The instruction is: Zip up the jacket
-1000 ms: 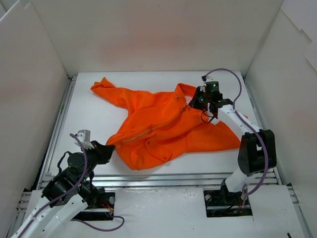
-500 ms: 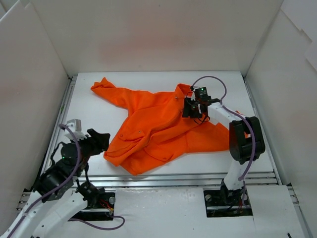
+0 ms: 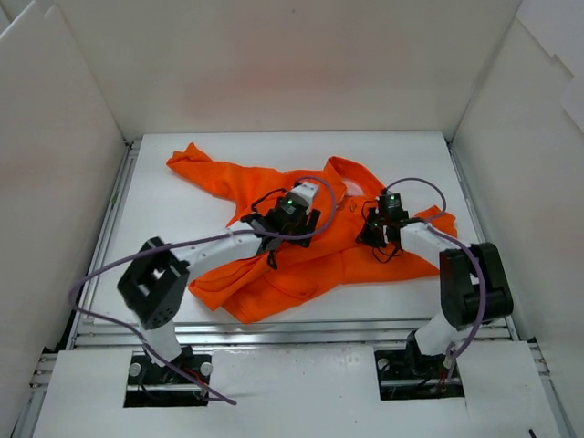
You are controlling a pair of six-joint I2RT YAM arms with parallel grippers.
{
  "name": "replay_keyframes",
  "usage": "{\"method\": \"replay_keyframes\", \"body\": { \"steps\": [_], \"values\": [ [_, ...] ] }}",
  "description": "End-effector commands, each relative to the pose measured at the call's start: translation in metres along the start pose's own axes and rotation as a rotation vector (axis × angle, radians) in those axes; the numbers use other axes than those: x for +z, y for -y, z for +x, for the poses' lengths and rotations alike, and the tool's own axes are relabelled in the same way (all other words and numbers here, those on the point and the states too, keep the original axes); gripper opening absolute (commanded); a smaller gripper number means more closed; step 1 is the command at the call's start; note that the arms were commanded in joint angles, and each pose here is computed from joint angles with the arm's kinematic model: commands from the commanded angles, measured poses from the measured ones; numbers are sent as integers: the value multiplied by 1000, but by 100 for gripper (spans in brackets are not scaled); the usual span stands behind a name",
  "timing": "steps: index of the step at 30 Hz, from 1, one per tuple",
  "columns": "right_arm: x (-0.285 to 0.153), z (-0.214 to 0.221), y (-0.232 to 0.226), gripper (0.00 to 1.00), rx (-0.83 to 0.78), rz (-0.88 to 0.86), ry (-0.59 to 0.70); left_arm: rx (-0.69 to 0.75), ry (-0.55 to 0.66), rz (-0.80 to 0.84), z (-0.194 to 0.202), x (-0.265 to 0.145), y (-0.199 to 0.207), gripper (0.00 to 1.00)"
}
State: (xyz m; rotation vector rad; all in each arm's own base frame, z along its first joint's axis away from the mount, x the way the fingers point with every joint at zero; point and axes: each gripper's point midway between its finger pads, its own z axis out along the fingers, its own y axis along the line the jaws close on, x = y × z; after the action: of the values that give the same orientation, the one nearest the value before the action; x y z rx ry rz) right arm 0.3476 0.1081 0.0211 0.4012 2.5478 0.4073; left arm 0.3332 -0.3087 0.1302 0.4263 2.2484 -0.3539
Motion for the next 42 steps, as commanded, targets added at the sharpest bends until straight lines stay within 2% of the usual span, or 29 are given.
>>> {"method": "replay_keyframes", "body": {
  "steps": [1,2,3,4,5,8,10,11,12,17,18,19,21,22,23,24,25,26,27,28,29,30,31,32,34,36,37,42],
  "values": [
    [-37,-13,-47,5,71,-228,87,177,220,110,-84,-5,46,60],
    [-43,-13,-49,6,76,-245,96,198,218,105,-86,3,48,61],
    [-47,-8,-48,14,78,-248,95,235,170,96,-72,21,53,61],
    [-62,-13,-53,19,75,-272,130,271,192,97,-83,22,61,62],
    [-69,-15,-53,25,71,-276,143,290,169,82,-76,37,60,62],
    [-94,-18,-57,34,51,-296,188,322,177,52,-82,57,61,63],
    [-110,-18,-59,35,34,-312,207,327,189,52,-91,63,66,63],
    [-114,-16,-57,35,33,-315,216,344,149,48,-79,77,66,63],
    [-126,-17,-60,35,26,-336,240,337,163,44,-91,80,65,63],
    [-155,-20,-52,36,28,-331,316,353,102,44,-75,109,58,58],
    [-161,-20,-53,36,24,-341,330,353,106,46,-78,112,60,54],
    [-164,-19,-53,36,23,-348,334,349,91,42,-73,121,54,44],
    [-170,-19,-54,36,18,-365,351,328,86,70,-74,127,54,30],
    [-168,-16,-52,36,18,-358,347,309,78,69,-75,133,44,10],
    [-171,-16,-51,36,13,-360,357,284,75,77,-75,134,41,0],
    [-171,-15,-50,35,9,-362,361,267,72,85,-74,133,37,0],
    [-168,-12,-48,31,8,-360,357,239,122,141,-93,120,40,0],
    [-170,-13,-51,25,-2,-375,363,219,100,168,-77,119,34,0],
    [-170,-13,-52,20,-11,-382,361,171,118,217,-80,108,36,0],
    [-169,-10,-56,7,-37,-403,350,135,253,333,-121,75,44,0],
    [-168,-14,-61,3,-52,-423,355,106,228,374,-99,71,38,0],
    [-167,-15,-63,0,-66,-432,352,55,252,434,-104,57,40,0],
    [-169,-19,-67,0,-84,-443,354,57,334,563,-124,26,53,0],
    [-164,-18,-69,0,-108,-447,331,24,317,584,-114,26,39,0],
    [-168,-24,-81,0,-145,-482,338,-12,329,715,-118,8,46,0],
    [-172,-31,-96,0,-201,-520,337,-44,321,769,-109,6,40,0],
    [-175,-31,-104,0,-259,-553,328,-44,348,835,-113,-5,48,0],
    [-180,-44,-135,2,-400,-610,284,-46,362,960,-115,-20,54,0]
  ]
}}
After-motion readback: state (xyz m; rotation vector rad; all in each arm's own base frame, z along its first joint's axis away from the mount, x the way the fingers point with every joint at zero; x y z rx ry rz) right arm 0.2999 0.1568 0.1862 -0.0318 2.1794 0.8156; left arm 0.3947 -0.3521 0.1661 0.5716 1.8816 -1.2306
